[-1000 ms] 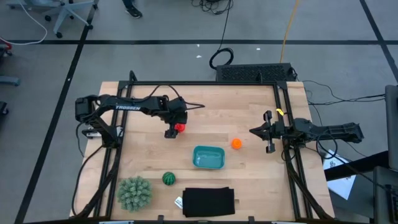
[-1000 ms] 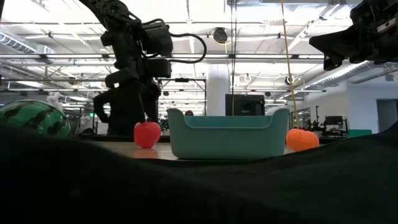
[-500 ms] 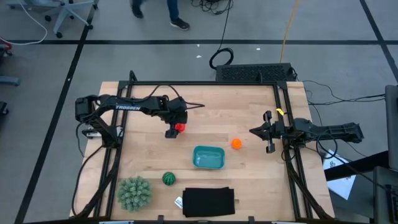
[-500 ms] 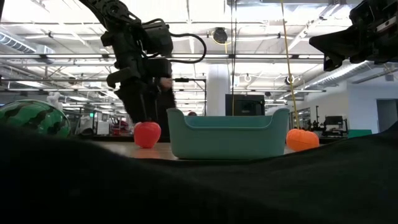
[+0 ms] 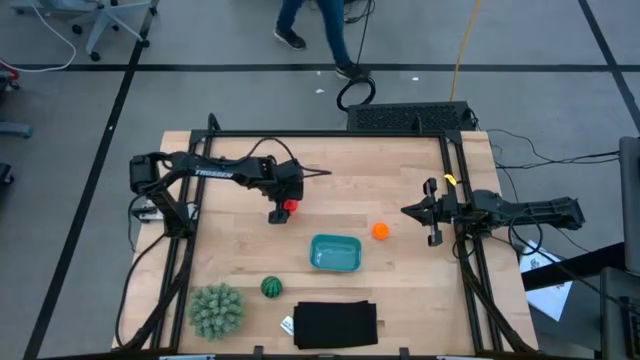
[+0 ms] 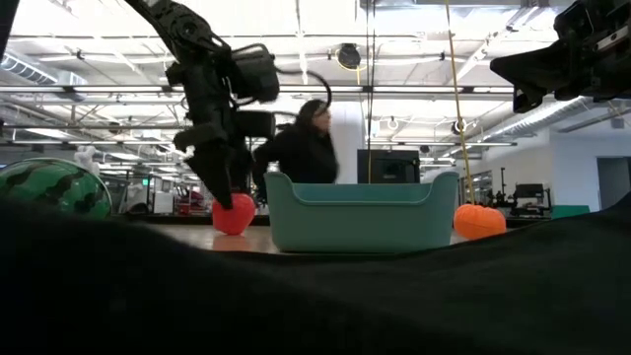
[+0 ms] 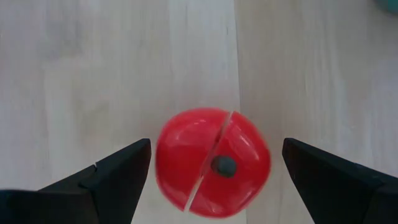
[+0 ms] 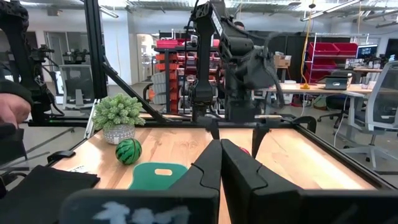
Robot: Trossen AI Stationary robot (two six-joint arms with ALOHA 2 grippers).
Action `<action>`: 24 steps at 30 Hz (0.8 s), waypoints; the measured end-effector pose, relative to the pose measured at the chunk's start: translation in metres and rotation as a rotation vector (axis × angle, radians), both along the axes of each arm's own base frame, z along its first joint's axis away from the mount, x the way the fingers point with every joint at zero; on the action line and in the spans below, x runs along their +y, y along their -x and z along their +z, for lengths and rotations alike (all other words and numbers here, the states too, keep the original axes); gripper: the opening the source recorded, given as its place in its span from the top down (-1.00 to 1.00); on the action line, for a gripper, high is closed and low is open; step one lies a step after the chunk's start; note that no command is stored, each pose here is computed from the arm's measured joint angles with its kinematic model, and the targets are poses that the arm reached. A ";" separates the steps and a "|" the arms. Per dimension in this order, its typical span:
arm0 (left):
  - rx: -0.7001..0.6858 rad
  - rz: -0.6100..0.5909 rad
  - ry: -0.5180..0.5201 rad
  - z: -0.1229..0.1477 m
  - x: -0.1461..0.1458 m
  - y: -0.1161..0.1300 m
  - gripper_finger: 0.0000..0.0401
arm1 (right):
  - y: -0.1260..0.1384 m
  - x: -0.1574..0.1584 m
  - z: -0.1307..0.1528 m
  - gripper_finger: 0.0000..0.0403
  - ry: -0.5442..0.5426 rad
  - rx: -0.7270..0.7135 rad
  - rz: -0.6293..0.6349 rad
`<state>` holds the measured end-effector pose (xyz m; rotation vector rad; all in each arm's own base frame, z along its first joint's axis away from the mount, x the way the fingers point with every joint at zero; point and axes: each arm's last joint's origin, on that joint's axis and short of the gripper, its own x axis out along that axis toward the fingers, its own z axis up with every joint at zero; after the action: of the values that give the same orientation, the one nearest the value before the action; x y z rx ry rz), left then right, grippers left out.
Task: Pick and placing Produce into tupperware
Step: Put the apple into the basket
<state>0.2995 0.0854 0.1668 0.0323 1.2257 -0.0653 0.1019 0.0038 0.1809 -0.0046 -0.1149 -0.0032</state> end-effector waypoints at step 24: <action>-0.001 -0.015 -0.012 -0.006 0.001 -0.003 -0.44 | 0.000 0.000 0.000 1.00 0.001 0.002 0.000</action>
<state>0.3028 0.0868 0.1611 0.0521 1.2254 -0.0709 0.1019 0.0038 0.1807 -0.0055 -0.1133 -0.0029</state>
